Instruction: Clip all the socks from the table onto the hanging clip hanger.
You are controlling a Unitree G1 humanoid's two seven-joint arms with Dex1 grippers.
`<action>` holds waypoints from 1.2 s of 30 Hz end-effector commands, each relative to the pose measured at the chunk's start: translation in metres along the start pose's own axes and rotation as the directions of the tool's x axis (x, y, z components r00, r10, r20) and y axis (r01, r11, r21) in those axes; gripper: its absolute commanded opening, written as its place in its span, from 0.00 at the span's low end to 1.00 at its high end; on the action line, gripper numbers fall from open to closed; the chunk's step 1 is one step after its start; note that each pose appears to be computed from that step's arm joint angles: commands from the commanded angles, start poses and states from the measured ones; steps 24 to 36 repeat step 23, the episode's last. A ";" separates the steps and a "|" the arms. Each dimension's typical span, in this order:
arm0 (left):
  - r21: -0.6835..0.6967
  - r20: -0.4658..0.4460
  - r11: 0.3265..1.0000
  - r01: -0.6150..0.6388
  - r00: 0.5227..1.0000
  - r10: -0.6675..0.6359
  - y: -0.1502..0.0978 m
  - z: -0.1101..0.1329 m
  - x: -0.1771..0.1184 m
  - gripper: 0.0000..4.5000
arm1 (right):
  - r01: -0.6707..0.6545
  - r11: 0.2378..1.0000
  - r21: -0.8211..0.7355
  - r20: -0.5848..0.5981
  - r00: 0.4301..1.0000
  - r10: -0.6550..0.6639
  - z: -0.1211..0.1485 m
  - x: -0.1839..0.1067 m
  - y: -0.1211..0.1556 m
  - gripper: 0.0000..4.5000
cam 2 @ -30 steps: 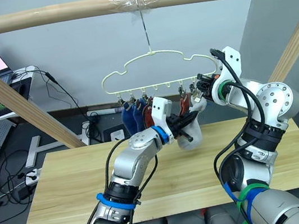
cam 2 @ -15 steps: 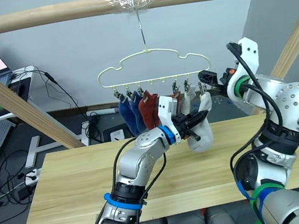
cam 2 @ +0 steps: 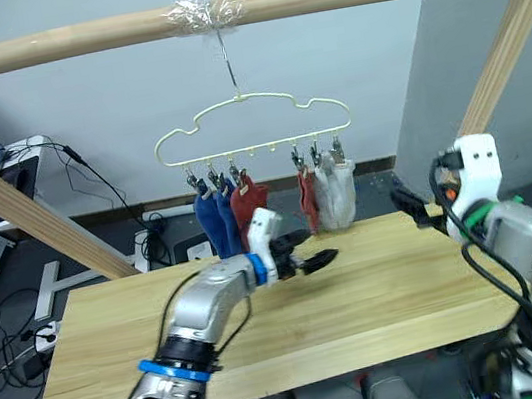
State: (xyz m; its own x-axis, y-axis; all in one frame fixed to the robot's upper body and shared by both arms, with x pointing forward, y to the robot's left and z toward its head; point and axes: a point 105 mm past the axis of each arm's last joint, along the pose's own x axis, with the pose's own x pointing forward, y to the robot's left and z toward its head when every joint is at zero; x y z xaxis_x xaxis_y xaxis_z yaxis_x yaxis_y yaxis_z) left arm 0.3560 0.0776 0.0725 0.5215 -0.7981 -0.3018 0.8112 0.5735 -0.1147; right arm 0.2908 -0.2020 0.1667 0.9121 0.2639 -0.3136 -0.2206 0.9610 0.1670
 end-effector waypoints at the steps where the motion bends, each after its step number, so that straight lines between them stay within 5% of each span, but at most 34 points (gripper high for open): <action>1: 0.137 0.071 0.990 -0.037 0.997 0.028 0.032 0.035 -0.044 1.00 | -0.047 0.994 -0.095 0.072 0.996 0.054 0.004 -0.013 0.004 1.00; 9: 0.233 -0.007 0.933 -0.274 0.959 0.283 0.089 0.043 -0.148 1.00 | -0.107 0.927 -0.360 0.040 0.991 0.130 -0.008 -0.022 -0.010 1.00; 16: 0.253 -0.024 0.885 -0.392 0.912 0.410 0.101 0.042 -0.226 1.00 | -0.274 0.862 -0.426 0.026 0.949 0.314 0.006 -0.030 0.002 1.00; 36: 0.243 0.014 0.862 -0.445 0.890 0.455 0.111 0.042 -0.227 1.00 | -0.365 0.835 -0.412 -0.001 0.916 0.400 0.005 -0.022 0.013 1.00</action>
